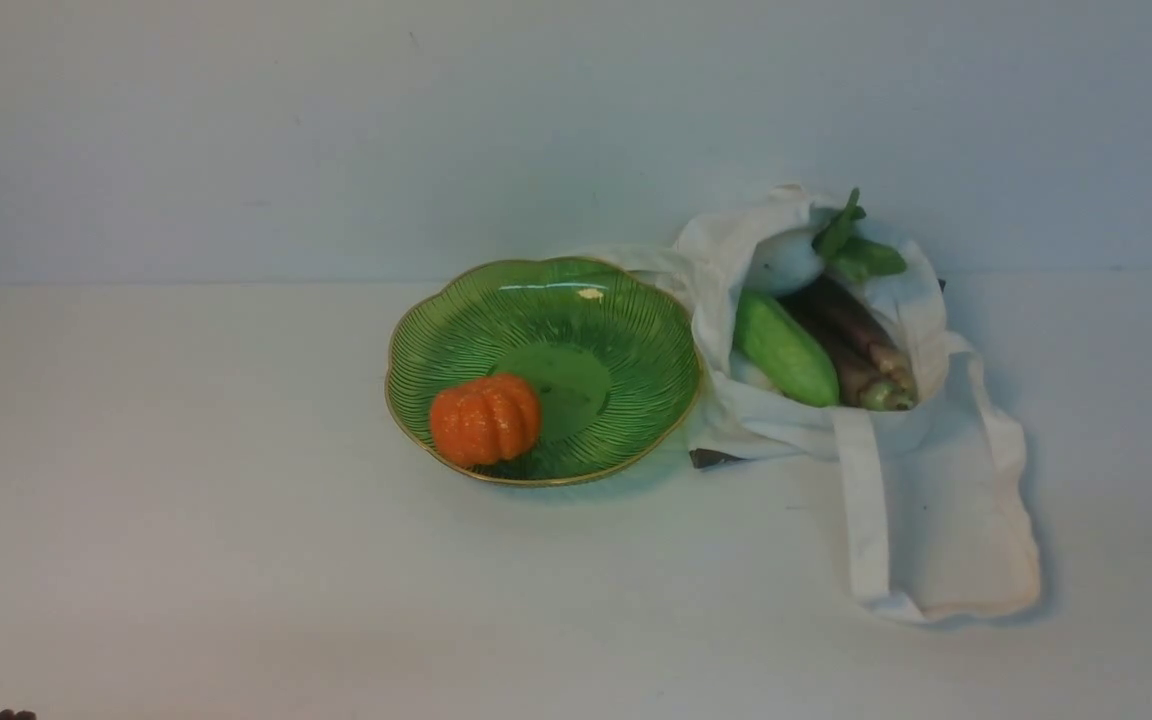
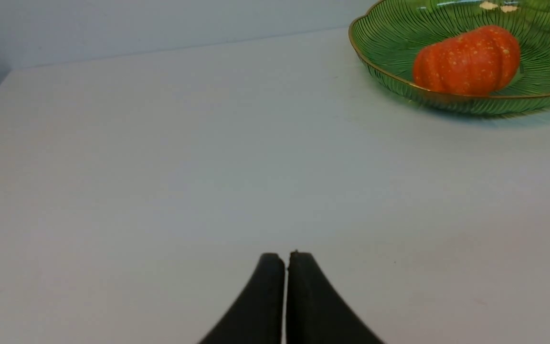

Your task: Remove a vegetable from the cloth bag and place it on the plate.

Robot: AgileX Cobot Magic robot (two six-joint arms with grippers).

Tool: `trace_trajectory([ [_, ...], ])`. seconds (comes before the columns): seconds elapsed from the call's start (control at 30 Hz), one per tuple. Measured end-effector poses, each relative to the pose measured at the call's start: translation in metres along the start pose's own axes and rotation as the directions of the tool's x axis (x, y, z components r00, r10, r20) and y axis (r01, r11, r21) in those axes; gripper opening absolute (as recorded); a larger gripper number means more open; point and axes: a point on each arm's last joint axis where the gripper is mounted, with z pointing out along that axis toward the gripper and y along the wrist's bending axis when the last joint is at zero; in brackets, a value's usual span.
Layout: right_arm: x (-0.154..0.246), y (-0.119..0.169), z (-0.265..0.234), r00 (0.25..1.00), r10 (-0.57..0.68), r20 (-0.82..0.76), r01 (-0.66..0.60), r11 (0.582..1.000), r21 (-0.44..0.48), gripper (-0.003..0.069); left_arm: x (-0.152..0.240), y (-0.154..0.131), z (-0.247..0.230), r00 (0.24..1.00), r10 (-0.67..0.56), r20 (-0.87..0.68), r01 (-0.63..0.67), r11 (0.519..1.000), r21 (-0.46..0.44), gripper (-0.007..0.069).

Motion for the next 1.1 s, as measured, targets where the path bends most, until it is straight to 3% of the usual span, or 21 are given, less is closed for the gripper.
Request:
trace_trajectory([
  [0.47, 0.024, 0.001, 0.001, 0.99, -0.002, -0.14, -0.002, 1.0, -0.031, -0.0015, 0.0, 0.0, 0.0, 1.0, 0.0, 0.0, 0.0, 1.0, 0.0, -0.0005],
  [0.6, 0.025, -0.001, 0.001, 0.986, -0.081, -0.148, 0.079, 0.997, -0.018, -0.0015, 0.0, 0.0, 0.0, 1.0, 0.0, 0.0, 0.0, 1.0, 0.0, -0.0005],
  [0.63, 0.026, -0.003, 0.001, 0.982, -0.115, -0.151, 0.12, 0.993, 0.02, -0.0015, 0.0, 0.0, 0.0, 1.0, 0.0, 0.0, 0.0, 1.0, 0.0, -0.0005],
  [0.67, 0.026, -0.003, 0.001, 0.982, -0.111, -0.152, 0.104, 0.993, -0.055, -0.0015, 0.0, 0.0, 0.0, 1.0, 0.0, 0.0, 0.0, 1.0, 0.0, -0.0005],
  [0.7, 0.026, -0.006, 0.001, 0.978, -0.132, -0.161, 0.139, 0.99, 0.033, -0.0015, 0.0, 0.0, 0.0, 1.0, 0.0, 0.0, 0.0, 1.0, 0.0, -0.0005],
  [0.93, 0.046, -0.021, 0.001, 0.969, -0.106, -0.225, 0.16, 0.958, 0.237, -0.0015, 0.0, 0.0, 0.0, 1.0, 0.0, 0.0, 0.0, 1.0, 0.0, -0.0005],
  [1.1, 0.07, -0.028, -0.001, 0.956, -0.073, -0.285, 0.162, 0.94, 0.302, -0.0015, 0.0, 0.0, 0.0, 1.0, 0.0, 0.0, 0.0, 1.0, 0.0, -0.0005],
])
